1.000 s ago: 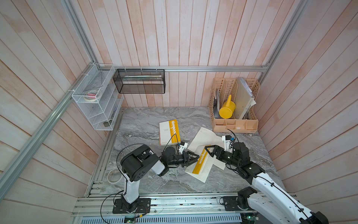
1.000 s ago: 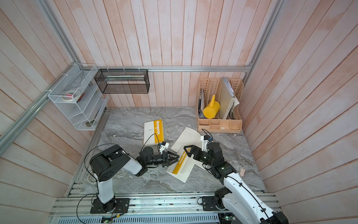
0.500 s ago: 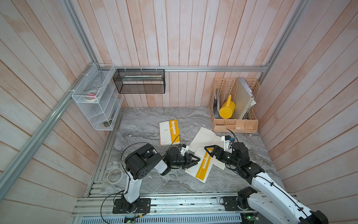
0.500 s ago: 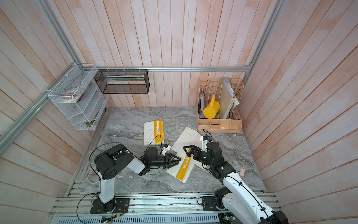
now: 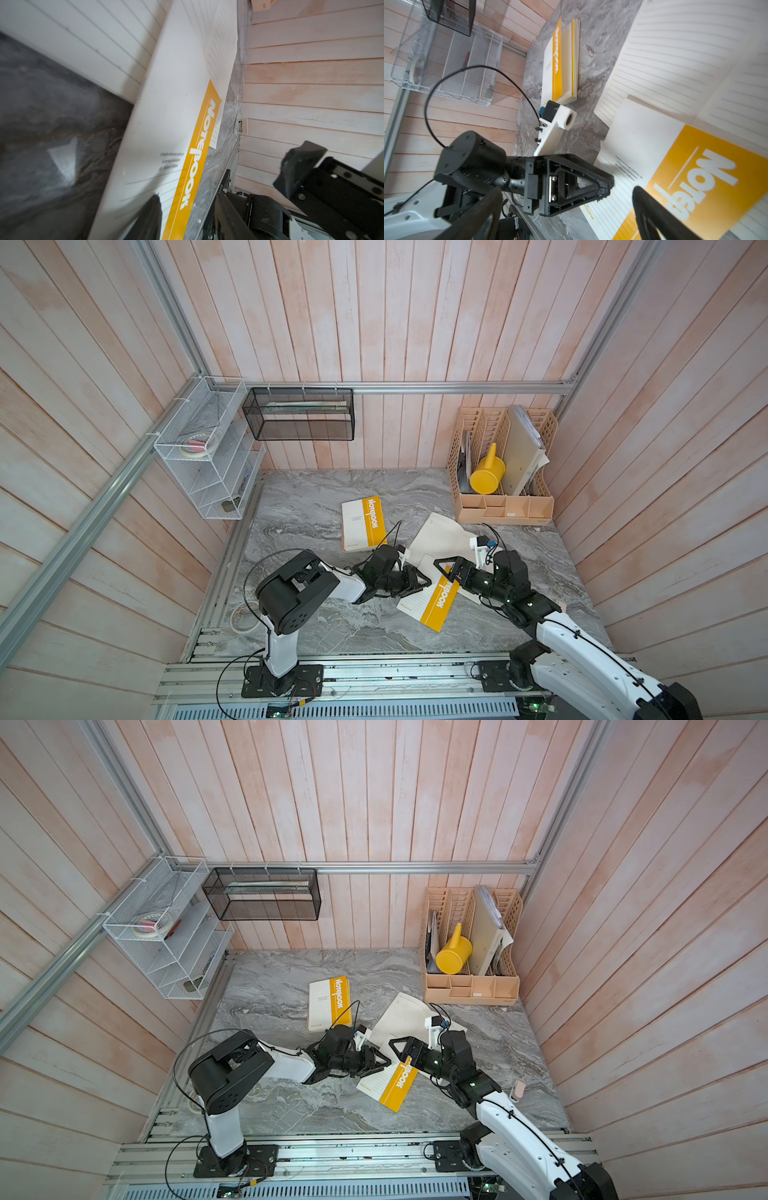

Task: Close the notebook
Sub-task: Close the notebook at the center of the board.

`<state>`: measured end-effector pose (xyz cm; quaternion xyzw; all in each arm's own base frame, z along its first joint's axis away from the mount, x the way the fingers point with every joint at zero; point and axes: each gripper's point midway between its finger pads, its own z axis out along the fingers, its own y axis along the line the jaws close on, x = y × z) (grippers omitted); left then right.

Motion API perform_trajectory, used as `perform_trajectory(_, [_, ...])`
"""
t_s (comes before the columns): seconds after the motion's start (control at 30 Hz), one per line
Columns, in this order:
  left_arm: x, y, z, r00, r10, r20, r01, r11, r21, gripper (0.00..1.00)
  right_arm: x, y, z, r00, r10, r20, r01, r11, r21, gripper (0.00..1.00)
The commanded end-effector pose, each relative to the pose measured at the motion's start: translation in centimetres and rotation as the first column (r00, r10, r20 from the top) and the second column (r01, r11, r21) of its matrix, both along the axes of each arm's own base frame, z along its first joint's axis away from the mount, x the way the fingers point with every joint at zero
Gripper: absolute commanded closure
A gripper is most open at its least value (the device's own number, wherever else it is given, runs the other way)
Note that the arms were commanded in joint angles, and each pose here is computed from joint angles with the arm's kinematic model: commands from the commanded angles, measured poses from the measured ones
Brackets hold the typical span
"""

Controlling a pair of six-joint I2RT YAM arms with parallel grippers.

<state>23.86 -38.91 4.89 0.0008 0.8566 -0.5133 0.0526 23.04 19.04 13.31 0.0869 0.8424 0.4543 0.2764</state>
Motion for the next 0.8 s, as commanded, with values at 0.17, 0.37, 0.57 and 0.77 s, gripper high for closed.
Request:
perform_trajectory(0.17, [-0.3, 0.5, -0.5, 1.000, 0.000, 0.004, 0.000, 1.000, 0.021, 0.54, -0.8, 0.6, -2.8, 0.999, 0.012, -0.050, -0.011, 0.999, 0.036, 0.02])
perform_trajectory(0.37, [-0.3, 0.4, -0.4, 1.000, 0.003, -0.002, -0.003, 1.000, 0.010, 0.54, -1.2, 0.5, -5.2, 0.996, 0.010, -0.087, -0.007, 0.999, 0.035, 0.02])
perform_trajectory(0.57, [0.0, 1.2, -0.1, 1.000, 0.019, 0.001, -0.019, 1.000, 0.007, 0.54, -1.6, 0.2, -7.8, 0.991, 0.007, -0.136, -0.008, 1.000, -0.009, 0.02])
perform_trajectory(0.77, [0.4, 3.2, 0.8, 0.999, 0.033, 0.017, -0.033, 0.999, 0.036, 0.54, -2.0, 0.2, -8.7, 0.985, 0.022, -0.170, -0.026, 0.999, -0.024, 0.02])
